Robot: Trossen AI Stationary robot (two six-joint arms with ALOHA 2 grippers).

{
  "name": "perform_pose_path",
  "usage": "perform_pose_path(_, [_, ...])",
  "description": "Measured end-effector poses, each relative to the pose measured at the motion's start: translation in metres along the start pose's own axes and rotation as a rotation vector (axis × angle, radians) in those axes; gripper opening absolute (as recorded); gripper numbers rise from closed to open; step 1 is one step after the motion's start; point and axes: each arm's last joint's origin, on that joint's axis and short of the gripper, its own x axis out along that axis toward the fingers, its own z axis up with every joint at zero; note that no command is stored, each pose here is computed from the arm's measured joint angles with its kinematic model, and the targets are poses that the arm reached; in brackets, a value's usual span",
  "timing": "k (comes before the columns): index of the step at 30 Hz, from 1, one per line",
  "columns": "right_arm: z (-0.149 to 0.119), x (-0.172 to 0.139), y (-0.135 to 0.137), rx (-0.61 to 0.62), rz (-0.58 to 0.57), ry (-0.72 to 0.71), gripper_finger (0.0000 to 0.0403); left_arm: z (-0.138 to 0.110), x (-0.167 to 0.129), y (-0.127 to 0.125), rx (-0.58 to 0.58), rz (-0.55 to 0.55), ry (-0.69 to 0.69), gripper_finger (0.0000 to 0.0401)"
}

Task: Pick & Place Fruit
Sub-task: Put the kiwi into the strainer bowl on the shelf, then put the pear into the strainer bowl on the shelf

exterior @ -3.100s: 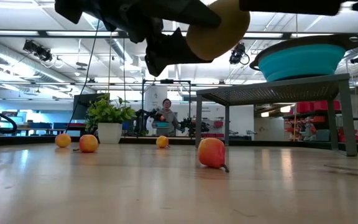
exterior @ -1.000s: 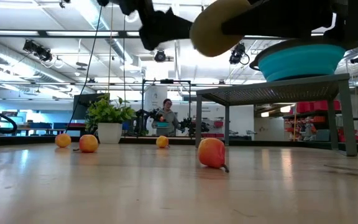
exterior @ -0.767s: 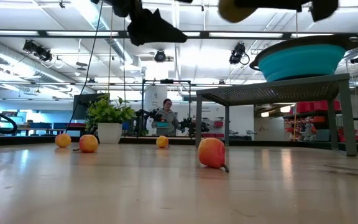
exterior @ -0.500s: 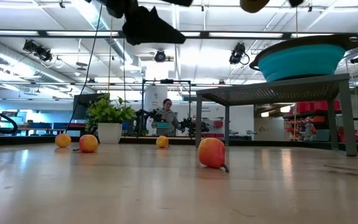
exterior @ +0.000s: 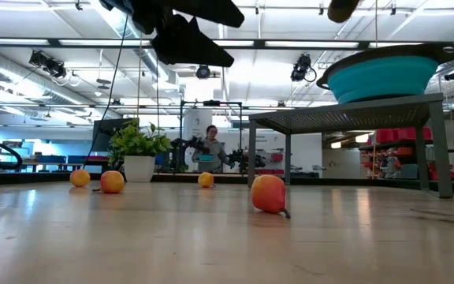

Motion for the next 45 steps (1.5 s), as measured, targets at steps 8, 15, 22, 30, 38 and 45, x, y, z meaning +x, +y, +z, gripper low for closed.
perform_pose_path(8, [-0.049,0.006,0.005,-0.010,-0.026,0.018,0.0239,0.001,0.000,0.000,-0.006,0.008,-0.008,0.0389])
perform_pose_path(15, [-0.056,0.004,-0.007,0.208,-0.020,0.011,0.0239,0.001,0.000,0.000,-0.008,0.008,-0.012,0.0389])
perform_pose_path(22, [-0.055,0.001,-0.016,0.436,-0.006,0.003,0.0255,0.001,0.000,0.000,-0.009,0.008,-0.012,0.0389])
perform_pose_path(30, [-0.060,0.001,-0.005,0.371,-0.006,0.003,0.0285,0.001,0.000,0.000,-0.012,0.005,-0.009,0.0389])
perform_pose_path(38, [-0.059,0.000,-0.004,0.358,0.032,-0.020,0.0313,0.000,0.000,0.000,-0.010,0.006,-0.006,0.0389])
perform_pose_path(45, [-0.048,-0.017,0.009,0.532,0.584,-0.285,0.0307,0.000,0.000,0.000,0.011,-0.009,0.003,0.0389])
